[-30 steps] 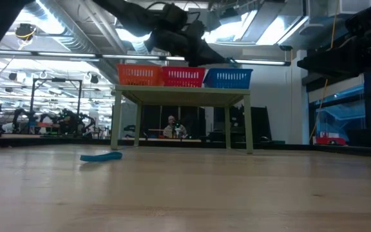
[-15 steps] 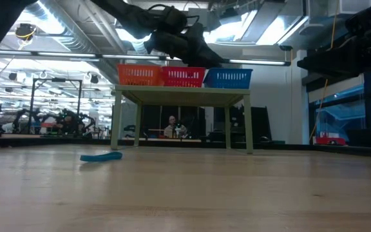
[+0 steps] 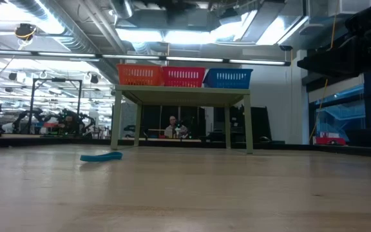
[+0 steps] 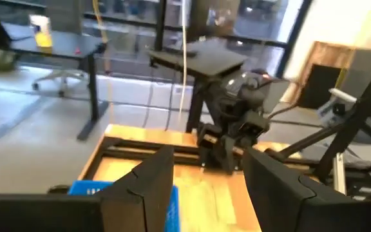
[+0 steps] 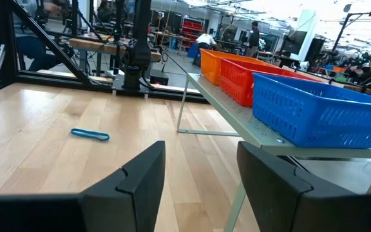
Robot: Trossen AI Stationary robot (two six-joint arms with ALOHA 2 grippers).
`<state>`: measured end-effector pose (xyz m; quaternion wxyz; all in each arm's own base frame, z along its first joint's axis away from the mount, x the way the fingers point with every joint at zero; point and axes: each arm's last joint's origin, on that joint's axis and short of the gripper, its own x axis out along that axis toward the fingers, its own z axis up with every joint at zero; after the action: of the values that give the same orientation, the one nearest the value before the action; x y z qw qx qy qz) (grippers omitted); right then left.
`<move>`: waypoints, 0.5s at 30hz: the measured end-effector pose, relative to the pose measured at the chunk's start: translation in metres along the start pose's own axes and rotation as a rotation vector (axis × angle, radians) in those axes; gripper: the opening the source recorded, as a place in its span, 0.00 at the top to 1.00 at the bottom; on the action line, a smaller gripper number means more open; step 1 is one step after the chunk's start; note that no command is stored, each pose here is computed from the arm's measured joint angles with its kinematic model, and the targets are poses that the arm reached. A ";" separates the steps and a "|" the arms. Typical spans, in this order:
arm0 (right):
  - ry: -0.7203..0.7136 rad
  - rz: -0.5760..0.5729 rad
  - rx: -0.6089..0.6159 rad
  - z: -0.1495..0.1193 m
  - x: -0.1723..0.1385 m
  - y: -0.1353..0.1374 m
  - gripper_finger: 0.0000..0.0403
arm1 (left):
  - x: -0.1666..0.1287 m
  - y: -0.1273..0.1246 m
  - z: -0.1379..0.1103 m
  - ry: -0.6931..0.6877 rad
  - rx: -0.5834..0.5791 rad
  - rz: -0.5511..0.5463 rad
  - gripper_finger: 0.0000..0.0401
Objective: Pick & Place Office Desk Supplies
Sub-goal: Put the blue rubber band into the blue bin on the shelf
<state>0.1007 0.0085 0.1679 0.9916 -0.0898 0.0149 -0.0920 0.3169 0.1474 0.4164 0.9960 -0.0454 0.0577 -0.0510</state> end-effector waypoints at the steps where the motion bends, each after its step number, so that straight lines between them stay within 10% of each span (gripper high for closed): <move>1: 0.000 0.000 0.000 0.000 0.000 0.000 0.52 | -0.013 -0.008 0.008 -0.001 -0.008 0.021 0.55; 15: 0.000 0.000 -0.003 0.000 0.000 0.000 0.52 | -0.120 -0.102 -0.031 0.542 -0.228 0.397 0.54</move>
<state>0.1007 0.0085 0.1679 0.9915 -0.0911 0.0149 -0.0919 0.1844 0.0564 0.4087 0.9235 -0.1290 0.3330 0.1399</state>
